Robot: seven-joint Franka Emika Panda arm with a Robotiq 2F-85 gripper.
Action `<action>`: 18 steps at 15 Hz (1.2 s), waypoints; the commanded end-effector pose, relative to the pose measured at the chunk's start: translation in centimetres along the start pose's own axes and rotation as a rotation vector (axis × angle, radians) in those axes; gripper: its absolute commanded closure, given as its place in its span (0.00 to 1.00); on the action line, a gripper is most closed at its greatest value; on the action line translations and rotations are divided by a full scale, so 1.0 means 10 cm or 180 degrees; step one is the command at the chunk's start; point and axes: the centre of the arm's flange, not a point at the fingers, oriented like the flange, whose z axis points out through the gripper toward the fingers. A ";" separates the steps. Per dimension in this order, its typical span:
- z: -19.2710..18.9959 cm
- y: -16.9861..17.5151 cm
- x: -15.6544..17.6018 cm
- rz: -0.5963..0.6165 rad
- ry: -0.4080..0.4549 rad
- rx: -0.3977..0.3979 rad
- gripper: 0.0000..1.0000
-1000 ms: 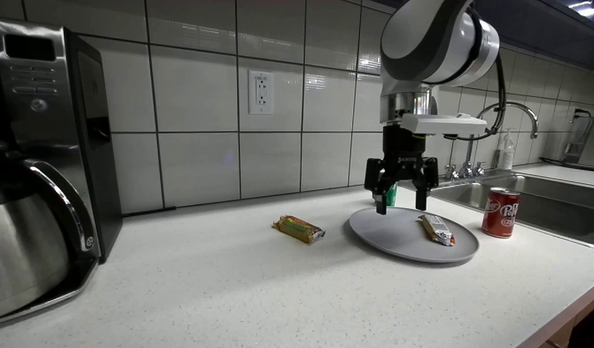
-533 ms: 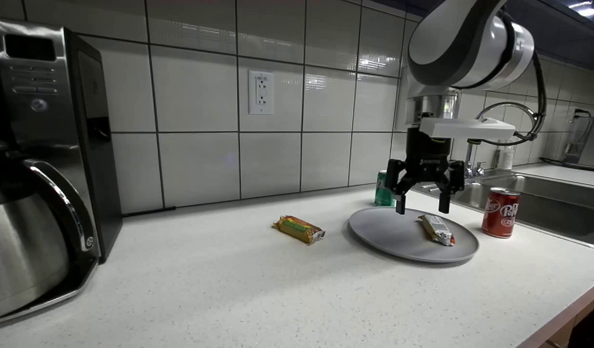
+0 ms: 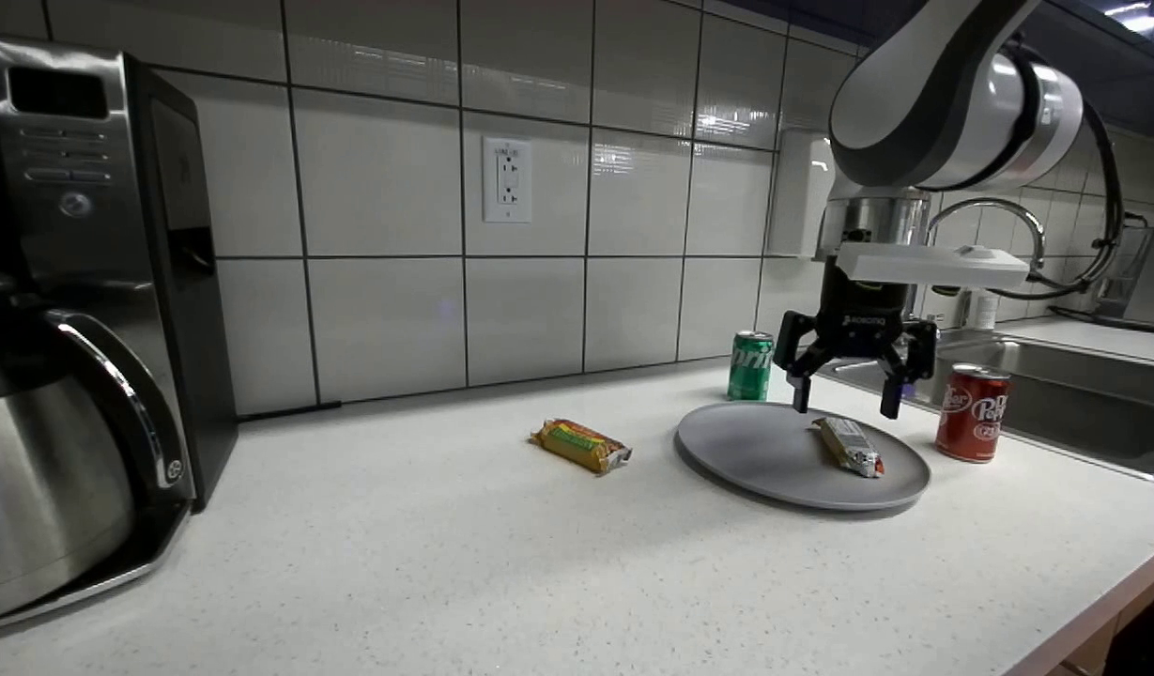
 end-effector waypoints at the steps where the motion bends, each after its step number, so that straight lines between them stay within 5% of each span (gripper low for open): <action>1: -0.03 0.14 0.02 0.0288 0.0118 0.0056 0.00; 18: 0.33 0.42 0.26 0.0878 0.0096 0.0105 0.00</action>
